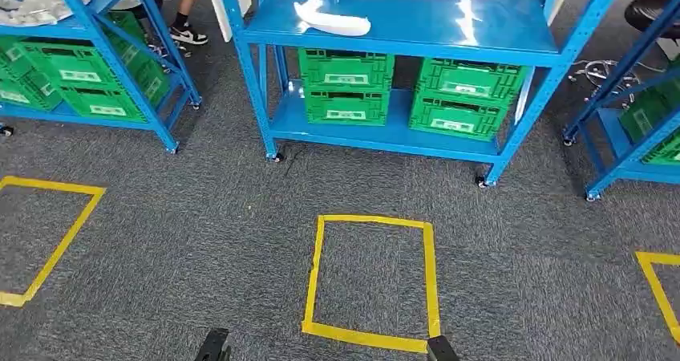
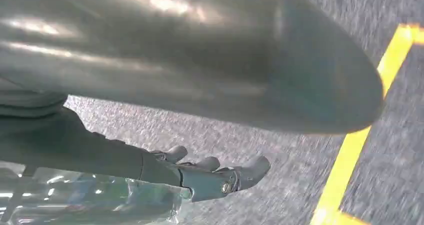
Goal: Take the parts from the cabinet and place them on the table.
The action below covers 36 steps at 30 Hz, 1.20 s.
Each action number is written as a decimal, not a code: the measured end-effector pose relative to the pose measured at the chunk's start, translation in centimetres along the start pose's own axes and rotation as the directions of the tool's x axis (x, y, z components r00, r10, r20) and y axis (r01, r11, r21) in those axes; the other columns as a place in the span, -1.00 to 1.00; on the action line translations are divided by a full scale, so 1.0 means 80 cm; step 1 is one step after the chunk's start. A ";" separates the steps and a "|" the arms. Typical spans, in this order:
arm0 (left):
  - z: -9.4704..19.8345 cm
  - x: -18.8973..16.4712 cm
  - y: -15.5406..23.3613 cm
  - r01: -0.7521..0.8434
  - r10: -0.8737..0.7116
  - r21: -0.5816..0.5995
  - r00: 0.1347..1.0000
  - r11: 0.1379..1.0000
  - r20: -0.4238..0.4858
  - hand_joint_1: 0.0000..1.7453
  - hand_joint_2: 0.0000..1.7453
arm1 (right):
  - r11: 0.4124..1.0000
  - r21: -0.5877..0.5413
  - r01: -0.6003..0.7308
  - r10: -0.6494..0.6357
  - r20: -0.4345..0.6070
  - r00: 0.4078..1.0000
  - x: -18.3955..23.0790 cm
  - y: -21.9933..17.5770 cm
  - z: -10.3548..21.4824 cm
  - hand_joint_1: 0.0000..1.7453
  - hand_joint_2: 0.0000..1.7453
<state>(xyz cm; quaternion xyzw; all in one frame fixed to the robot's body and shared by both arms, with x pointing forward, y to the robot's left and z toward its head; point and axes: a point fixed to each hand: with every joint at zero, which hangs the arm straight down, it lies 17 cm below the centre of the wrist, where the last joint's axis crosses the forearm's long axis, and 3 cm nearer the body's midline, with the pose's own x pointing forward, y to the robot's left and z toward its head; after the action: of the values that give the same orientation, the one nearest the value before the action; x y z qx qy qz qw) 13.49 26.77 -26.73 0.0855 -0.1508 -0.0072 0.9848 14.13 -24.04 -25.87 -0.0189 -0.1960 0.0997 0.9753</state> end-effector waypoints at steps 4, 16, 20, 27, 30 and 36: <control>0.000 -0.005 0.001 0.002 -0.002 0.001 1.000 1.000 -0.010 -1.00 -1.00 | 1.000 0.002 0.001 -0.001 -0.002 1.000 -0.001 0.002 0.000 -1.00 -1.00; -0.001 -0.003 0.009 0.032 -0.032 0.009 0.999 0.999 0.008 -1.00 -1.00 | 1.000 -0.010 0.014 -0.014 0.003 1.000 0.001 0.004 0.000 -1.00 -1.00; -0.002 -0.004 0.012 0.042 -0.042 0.014 0.999 0.999 0.012 -1.00 -1.00 | 1.000 -0.015 0.024 -0.024 0.004 1.000 -0.001 0.002 0.001 -1.00 -1.00; -0.005 0.012 0.027 0.086 -0.088 0.041 0.996 0.995 0.034 -1.00 -1.00 | 0.999 -0.010 0.049 -0.049 0.013 0.999 0.002 0.006 0.001 -1.00 -1.00; -0.007 0.024 0.035 0.133 -0.135 0.050 0.990 0.990 0.042 -1.00 -1.00 | 0.997 0.011 0.072 -0.072 0.017 0.997 0.007 0.014 0.001 -1.00 -1.00; -0.009 0.039 0.043 0.202 -0.205 0.056 0.977 0.978 0.049 -1.00 -1.00 | 0.992 0.020 0.126 -0.126 -0.009 0.992 -0.002 0.027 0.002 -1.00 -1.00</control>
<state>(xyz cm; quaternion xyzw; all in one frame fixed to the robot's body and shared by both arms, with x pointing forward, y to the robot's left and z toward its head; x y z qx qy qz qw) 16.66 30.13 -25.92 0.1254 -0.1684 -0.1067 0.9719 13.49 -21.98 -25.95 0.0034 -0.1919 0.0398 0.9806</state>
